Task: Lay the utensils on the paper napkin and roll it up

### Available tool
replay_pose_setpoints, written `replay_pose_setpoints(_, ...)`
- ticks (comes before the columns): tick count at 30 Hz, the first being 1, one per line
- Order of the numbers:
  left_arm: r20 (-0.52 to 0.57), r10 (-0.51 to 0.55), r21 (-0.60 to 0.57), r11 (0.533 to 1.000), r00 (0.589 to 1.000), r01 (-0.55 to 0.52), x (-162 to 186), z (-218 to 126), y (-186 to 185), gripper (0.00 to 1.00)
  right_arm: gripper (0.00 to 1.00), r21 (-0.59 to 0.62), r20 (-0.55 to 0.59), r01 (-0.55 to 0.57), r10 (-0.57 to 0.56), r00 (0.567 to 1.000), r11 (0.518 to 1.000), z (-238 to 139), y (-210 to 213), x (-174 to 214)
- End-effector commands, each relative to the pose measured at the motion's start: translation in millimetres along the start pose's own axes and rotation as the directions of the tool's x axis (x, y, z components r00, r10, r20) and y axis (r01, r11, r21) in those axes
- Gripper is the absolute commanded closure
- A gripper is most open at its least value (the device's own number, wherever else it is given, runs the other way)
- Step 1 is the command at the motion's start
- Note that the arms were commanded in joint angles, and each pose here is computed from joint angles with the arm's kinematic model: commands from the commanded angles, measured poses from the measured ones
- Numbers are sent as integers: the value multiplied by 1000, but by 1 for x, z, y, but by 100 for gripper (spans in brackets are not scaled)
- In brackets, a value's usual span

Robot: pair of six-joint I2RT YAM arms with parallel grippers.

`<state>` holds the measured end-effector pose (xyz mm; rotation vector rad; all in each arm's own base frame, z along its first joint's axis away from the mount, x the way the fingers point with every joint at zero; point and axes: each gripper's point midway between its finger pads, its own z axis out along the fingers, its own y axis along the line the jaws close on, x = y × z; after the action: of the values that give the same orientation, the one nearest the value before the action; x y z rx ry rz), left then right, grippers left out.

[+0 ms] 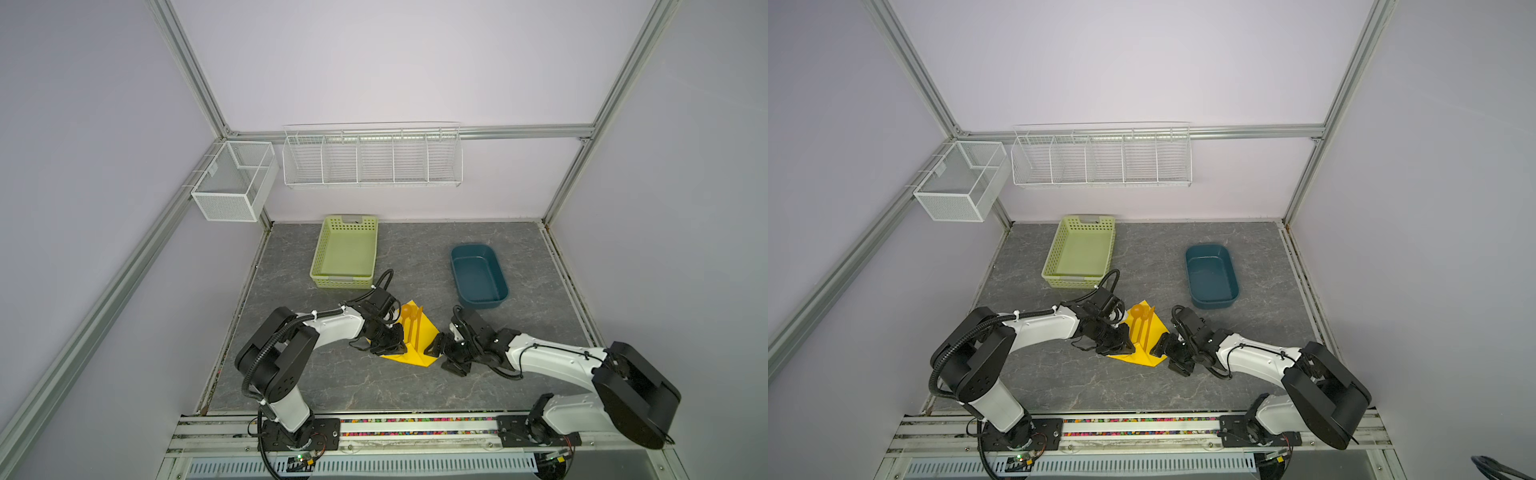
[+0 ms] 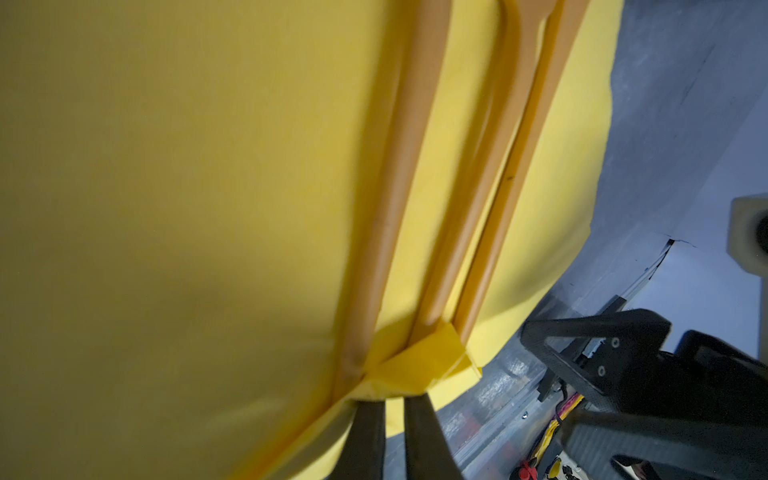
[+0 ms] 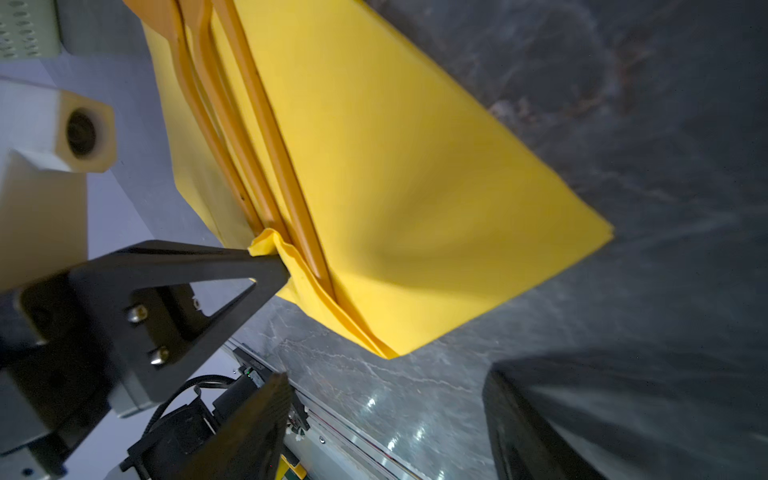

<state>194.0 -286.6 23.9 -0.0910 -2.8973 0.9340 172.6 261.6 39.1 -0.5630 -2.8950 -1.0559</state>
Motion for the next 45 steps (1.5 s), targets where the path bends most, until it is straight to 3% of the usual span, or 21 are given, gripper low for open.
replay_pose_setpoints(1,-7,-15,-21,1000,1000,15,4,6,7,87,24,-1,20,-141,141,990,990,12,-9,-3)
replay_pose_setpoints(11,-14,-10,-26,1000,1000,10,4,7,7,87,31,-56,36,-150,152,988,987,29,-4,-10)
replay_pose_setpoints(22,-21,-9,-31,999,1000,8,4,8,8,87,36,-164,151,35,-10,989,986,19,24,-33)
replay_pose_setpoints(27,-23,-8,-31,999,1000,8,4,8,8,87,35,-284,168,202,-159,973,937,18,52,-37)
replay_pose_setpoints(35,-27,-8,-39,999,1000,7,6,8,10,87,35,-410,137,234,-194,971,881,29,65,-41)
replay_pose_setpoints(45,-24,-8,-44,999,1000,7,6,7,10,87,34,-384,193,275,-214,958,881,18,53,-61)
